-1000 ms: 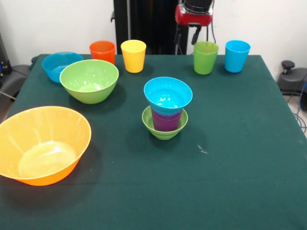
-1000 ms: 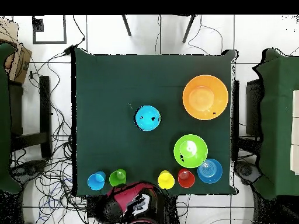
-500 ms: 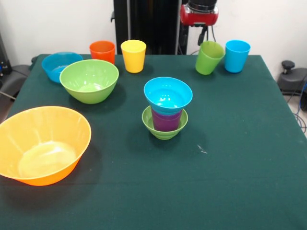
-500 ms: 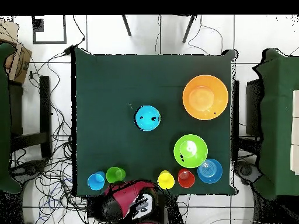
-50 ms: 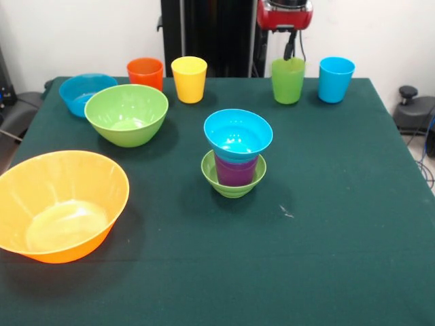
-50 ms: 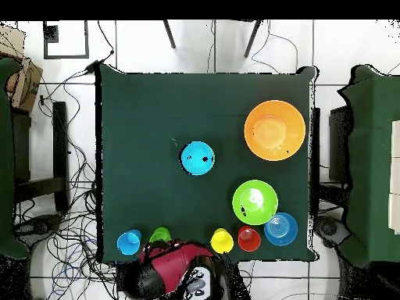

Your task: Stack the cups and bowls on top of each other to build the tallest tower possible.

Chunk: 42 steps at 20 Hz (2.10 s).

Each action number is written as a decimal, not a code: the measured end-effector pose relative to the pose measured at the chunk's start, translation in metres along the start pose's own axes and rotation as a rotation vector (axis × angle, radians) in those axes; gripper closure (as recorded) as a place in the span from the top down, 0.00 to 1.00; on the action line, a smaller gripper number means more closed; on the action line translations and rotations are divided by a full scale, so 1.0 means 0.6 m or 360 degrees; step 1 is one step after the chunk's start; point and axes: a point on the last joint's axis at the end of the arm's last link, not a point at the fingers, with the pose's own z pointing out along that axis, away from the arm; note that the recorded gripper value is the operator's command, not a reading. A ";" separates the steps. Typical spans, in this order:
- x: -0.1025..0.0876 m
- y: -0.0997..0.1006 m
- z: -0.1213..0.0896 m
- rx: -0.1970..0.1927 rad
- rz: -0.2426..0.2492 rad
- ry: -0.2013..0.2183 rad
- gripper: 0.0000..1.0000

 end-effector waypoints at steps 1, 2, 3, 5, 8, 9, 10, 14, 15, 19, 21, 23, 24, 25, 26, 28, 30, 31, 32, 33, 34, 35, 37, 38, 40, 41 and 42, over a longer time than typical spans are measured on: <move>0.000 -0.002 -0.004 -0.0003 0.0008 -0.0005 1.00; -0.002 -0.005 -0.008 -0.0007 0.0018 -0.0013 1.00; -0.003 -0.010 -0.016 -0.0016 0.0037 -0.0024 1.00; -0.007 -0.021 -0.030 -0.0031 0.0074 -0.0040 1.00; -0.014 -0.038 -0.051 -0.0043 0.0124 -0.0049 1.00; -0.015 -0.039 -0.052 -0.0043 0.0126 -0.0049 1.00; -0.016 -0.040 -0.054 -0.0043 0.0126 -0.0049 1.00; -0.014 -0.032 -0.053 -0.0045 0.0107 -0.0043 1.00; -0.011 -0.026 -0.049 -0.0048 0.0093 -0.0032 1.00; 0.007 0.001 -0.031 -0.0057 0.0030 0.0028 1.00; 0.016 0.014 -0.023 -0.0057 -0.0002 0.0048 1.00; 0.022 0.023 -0.016 -0.0059 -0.0023 0.0057 1.00; 0.030 0.033 -0.007 -0.0059 -0.0050 0.0063 1.00; 0.033 0.036 -0.003 -0.0059 -0.0058 0.0063 1.00; 0.036 0.040 0.001 -0.0058 -0.0066 0.0062 1.00; 0.040 0.043 0.009 -0.0059 -0.0075 0.0058 1.00; 0.043 0.044 0.019 -0.0057 -0.0080 0.0053 1.00; 0.043 0.044 0.023 -0.0056 -0.0081 0.0051 1.00; 0.043 0.043 0.031 -0.0053 -0.0081 0.0047 1.00; 0.043 0.041 0.036 -0.0051 -0.0078 0.0045 1.00; 0.043 0.039 0.040 -0.0048 -0.0075 0.0043 1.00; 0.042 0.037 0.045 -0.0045 -0.0072 0.0041 1.00; 0.040 0.029 0.057 -0.0038 -0.0058 0.0030 1.00; 0.040 0.028 0.059 -0.0037 -0.0056 0.0029 1.00; 0.039 0.025 0.065 -0.0035 -0.0051 0.0027 1.00; 0.038 0.023 0.067 -0.0034 -0.0049 0.0027 1.00; 0.037 0.022 0.069 -0.0033 -0.0047 0.0027 1.00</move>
